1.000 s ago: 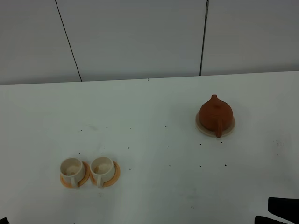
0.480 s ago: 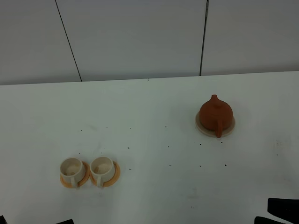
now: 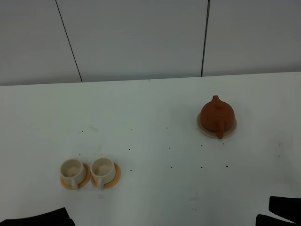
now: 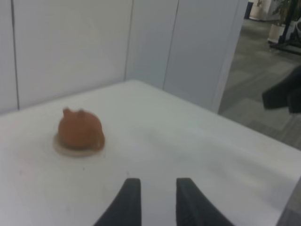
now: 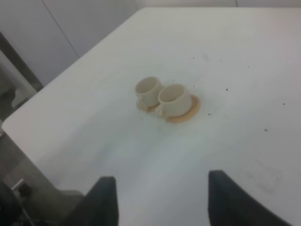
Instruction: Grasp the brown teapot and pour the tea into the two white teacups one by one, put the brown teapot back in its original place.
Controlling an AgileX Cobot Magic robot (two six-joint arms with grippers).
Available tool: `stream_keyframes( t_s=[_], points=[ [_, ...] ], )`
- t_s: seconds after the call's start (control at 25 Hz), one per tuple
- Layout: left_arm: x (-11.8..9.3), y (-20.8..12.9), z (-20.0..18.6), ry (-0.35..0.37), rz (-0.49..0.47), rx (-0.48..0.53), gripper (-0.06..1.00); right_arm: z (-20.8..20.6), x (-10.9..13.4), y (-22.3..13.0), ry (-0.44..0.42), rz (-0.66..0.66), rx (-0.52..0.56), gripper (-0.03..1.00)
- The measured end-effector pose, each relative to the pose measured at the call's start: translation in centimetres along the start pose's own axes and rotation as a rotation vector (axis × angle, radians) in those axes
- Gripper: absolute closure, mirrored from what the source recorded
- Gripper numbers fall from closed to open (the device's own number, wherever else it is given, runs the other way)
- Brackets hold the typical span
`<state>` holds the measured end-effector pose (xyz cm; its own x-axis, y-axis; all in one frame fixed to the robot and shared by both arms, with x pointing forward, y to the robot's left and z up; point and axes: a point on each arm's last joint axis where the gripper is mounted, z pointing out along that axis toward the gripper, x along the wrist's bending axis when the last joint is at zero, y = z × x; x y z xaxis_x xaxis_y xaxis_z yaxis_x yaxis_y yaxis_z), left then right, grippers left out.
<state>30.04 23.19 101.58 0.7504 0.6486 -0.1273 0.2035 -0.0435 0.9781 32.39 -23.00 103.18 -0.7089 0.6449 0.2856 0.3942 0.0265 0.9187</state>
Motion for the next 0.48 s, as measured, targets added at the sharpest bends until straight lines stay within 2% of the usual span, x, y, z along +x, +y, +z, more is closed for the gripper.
stream_keyframes(
  t_s=[0.48],
  points=[
    [0.28,0.00,-0.03,0.032,0.017,0.018,0.69,0.00,0.00,0.01,0.000,0.000,-0.002,0.55]
  ],
)
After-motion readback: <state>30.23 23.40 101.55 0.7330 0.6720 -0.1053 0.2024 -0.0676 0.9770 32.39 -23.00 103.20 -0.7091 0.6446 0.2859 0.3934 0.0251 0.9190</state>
